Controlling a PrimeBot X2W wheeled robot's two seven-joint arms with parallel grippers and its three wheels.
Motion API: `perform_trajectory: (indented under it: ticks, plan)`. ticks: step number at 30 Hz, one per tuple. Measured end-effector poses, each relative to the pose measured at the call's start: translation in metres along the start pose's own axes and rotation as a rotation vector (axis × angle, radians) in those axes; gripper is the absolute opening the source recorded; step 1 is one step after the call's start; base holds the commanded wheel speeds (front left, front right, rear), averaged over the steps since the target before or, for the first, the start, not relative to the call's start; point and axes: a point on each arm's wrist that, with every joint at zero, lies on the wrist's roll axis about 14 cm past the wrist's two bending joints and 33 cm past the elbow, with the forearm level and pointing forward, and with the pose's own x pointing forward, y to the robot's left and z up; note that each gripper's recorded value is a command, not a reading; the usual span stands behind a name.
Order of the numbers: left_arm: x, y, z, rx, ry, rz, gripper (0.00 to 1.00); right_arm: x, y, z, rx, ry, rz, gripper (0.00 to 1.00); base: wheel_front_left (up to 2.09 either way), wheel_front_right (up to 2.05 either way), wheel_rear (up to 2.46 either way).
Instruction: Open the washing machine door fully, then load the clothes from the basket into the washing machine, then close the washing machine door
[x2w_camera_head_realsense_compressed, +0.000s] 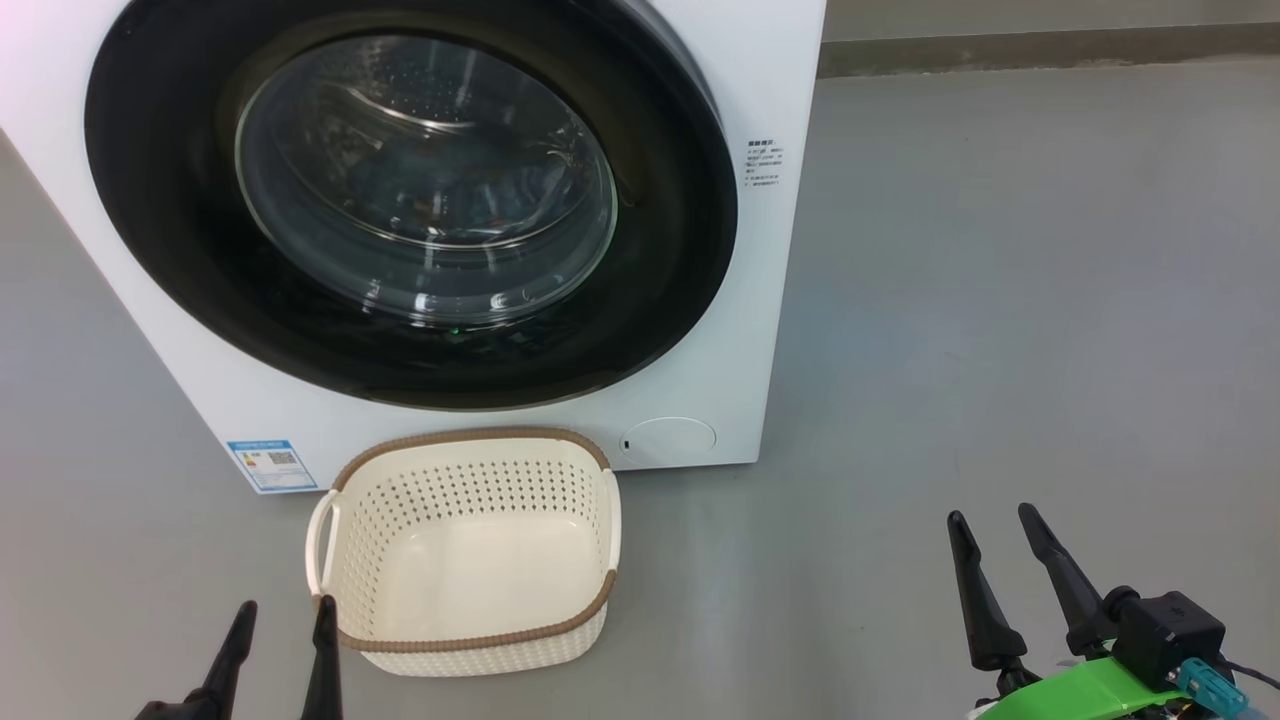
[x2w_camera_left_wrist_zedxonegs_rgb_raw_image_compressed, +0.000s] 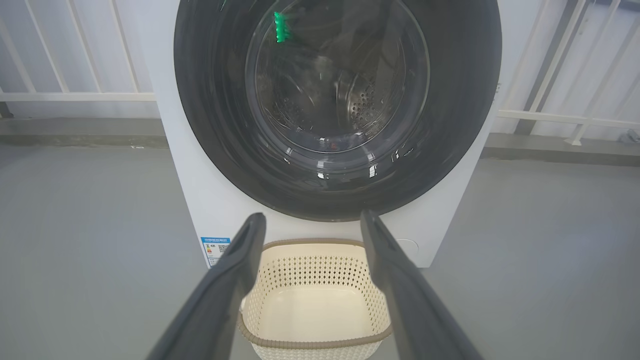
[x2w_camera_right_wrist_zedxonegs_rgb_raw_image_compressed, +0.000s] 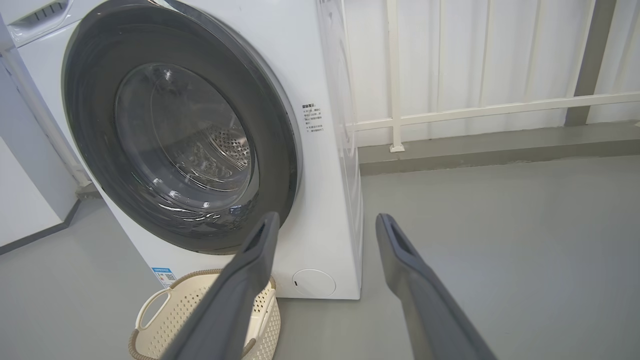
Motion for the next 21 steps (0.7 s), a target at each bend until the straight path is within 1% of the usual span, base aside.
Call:
perform_trajectory:
  ticks: [9,10,16,21]
  plan:
    - [-0.004,0.000,0.000,-0.013,-0.001,0.003,1.00,0.000,0.002,-0.001,0.001,0.002,0.005,1.00,0.00,0.00,0.00]
    - [-0.005,0.001,-0.002,-0.017,0.006,0.006,0.00,0.000,0.002,-0.001,0.002,0.004,0.005,0.00,0.00,0.00,0.00]
    - [-0.012,-0.001,-0.025,-0.052,0.079,0.021,0.00,-0.009,-0.002,-0.025,0.026,0.078,-0.019,0.00,0.00,0.00,0.00]
    - [-0.012,0.001,-0.027,-0.106,0.089,0.036,0.00,-0.010,-0.005,-0.027,0.078,0.089,-0.038,0.00,0.00,0.00,0.00]
